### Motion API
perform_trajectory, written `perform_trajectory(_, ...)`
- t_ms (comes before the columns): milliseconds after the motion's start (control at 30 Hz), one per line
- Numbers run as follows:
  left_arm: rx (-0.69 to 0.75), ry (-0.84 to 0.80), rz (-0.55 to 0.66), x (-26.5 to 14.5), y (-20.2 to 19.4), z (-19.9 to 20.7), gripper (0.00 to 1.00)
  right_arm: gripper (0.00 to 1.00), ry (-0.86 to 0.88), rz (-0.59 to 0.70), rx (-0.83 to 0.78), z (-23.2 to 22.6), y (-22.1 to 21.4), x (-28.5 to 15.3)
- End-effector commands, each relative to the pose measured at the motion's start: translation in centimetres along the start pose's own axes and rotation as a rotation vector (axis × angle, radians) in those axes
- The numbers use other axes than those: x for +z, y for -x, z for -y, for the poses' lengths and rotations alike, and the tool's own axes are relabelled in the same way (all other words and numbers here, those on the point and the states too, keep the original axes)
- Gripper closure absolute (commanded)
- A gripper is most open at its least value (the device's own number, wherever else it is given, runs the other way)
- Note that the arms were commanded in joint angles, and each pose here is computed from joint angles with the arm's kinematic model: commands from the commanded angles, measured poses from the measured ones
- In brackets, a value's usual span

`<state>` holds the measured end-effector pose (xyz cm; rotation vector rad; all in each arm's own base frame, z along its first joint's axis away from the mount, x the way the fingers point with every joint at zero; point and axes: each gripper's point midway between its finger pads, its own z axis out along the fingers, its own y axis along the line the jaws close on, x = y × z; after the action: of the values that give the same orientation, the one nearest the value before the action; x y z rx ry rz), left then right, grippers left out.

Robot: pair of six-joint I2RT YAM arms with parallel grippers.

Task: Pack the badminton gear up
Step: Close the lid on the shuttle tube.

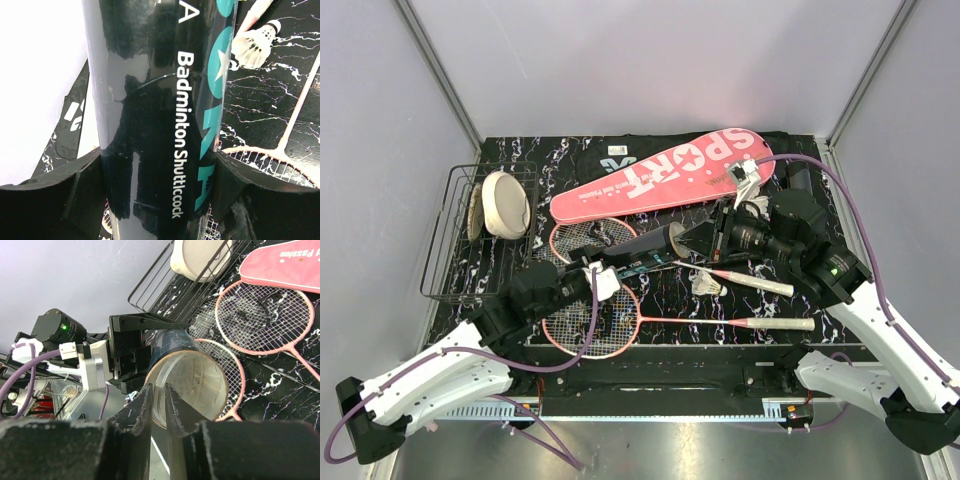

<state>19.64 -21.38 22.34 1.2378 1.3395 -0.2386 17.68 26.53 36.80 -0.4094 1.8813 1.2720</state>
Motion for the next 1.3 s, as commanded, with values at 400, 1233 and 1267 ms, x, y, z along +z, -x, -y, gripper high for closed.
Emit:
perform_trajectory(400, 0.005, 0.052, 0.105, 0.1, 4.1, -2.3, 1.0, 1.0, -0.233, 0.082, -0.176, 1.4, 2.9, -4.7)
perform_trajectory(1233, -0.017, 0.046, 0.114, 0.5, 4.6, -2.3, 1.0, 0.7, -0.091, 0.008, -0.096, 0.5, 0.5, -0.8)
perform_trajectory(1267, -0.017, 0.045, 0.116, 0.4, 4.6, -2.3, 1.0, 0.68, -0.081, 0.016, -0.085, 0.2, 0.6, -0.8)
